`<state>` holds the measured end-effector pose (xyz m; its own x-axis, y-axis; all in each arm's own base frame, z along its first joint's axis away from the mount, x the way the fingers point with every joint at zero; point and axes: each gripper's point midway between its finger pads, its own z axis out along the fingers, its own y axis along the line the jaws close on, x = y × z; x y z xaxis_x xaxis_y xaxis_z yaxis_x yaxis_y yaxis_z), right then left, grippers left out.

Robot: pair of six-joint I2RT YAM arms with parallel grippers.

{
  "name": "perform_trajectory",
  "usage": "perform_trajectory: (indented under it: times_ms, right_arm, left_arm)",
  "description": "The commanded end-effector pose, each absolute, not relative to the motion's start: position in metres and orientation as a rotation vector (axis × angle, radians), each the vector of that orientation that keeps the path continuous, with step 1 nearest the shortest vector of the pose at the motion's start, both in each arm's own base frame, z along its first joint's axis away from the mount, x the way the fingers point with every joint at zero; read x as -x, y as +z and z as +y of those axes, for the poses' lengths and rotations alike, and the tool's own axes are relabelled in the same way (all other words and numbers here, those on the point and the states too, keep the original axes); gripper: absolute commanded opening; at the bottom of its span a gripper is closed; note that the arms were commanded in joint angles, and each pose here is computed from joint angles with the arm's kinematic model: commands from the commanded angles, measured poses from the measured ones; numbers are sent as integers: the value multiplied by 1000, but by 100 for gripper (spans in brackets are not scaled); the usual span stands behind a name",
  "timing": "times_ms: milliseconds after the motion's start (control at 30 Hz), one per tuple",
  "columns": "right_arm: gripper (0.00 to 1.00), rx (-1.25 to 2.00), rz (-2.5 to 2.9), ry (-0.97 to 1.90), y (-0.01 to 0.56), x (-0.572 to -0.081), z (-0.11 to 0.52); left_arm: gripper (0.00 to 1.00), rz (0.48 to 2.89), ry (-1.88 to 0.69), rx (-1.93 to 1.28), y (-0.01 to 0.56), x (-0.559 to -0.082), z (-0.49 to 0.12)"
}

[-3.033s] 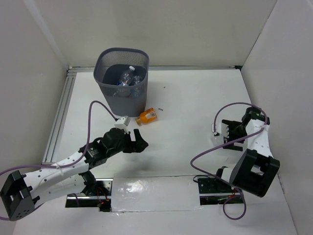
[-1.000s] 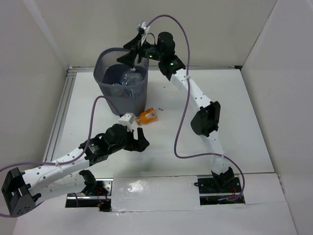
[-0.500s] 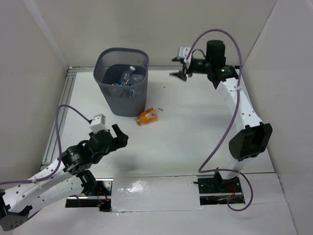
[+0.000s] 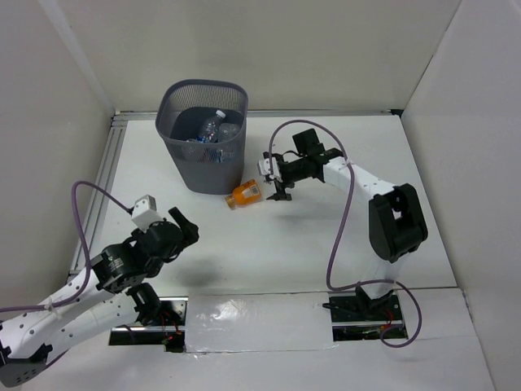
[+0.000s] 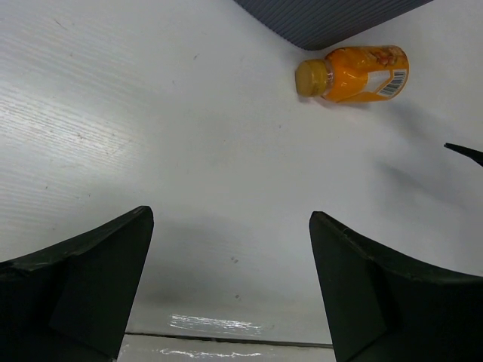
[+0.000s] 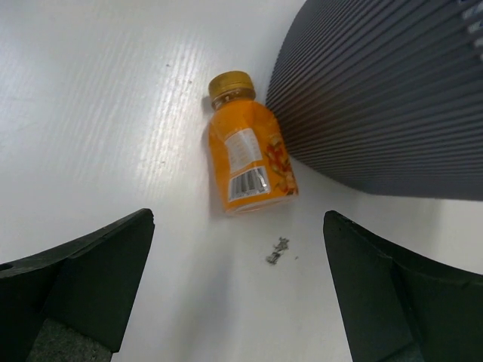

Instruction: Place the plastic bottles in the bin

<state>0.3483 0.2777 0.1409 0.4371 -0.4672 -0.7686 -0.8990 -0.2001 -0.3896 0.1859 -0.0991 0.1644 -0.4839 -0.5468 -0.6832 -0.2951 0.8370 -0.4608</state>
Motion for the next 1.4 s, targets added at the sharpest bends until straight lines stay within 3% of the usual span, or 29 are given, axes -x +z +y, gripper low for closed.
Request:
perform_trajectory:
  times_ms: [0, 600, 667, 700, 800, 833, 867, 1000, 1200, 1367]
  right_arm:
    - [100, 1857, 1049, 529, 137, -362, 296]
    - [98, 1996, 1098, 296, 45, -390, 342]
    - [92, 2016, 1129, 301, 41, -389, 339]
    - [78, 2051, 1117, 303, 35, -387, 337]
    - [55, 2128, 1115, 385, 32, -370, 325]
    - [43, 2130, 1087, 394, 44, -365, 325]
    - [38, 2140, 1088, 453, 46, -353, 318]
    - [24, 2111, 1007, 535, 92, -320, 295]
    - [23, 1956, 812, 605, 225, -253, 277]
    - [23, 1721, 724, 546, 341, -237, 287]
  left_arm:
    - [97, 2087, -371, 682, 160, -182, -93]
    - [97, 2104, -370, 621, 157, -189, -105]
    - [97, 2111, -360, 618, 155, -189, -105]
    - [97, 2108, -362, 607, 159, -190, -105]
    - [97, 2105, -356, 616, 159, -191, -103]
    - [97, 2105, -356, 616, 159, -191, -103]
    - [97, 2105, -356, 616, 159, -191, -103]
    - [97, 2080, -386, 606, 166, -191, -103]
    - [97, 1996, -435, 554, 183, -193, -98]
    - [97, 1968, -440, 531, 188, -194, -96]
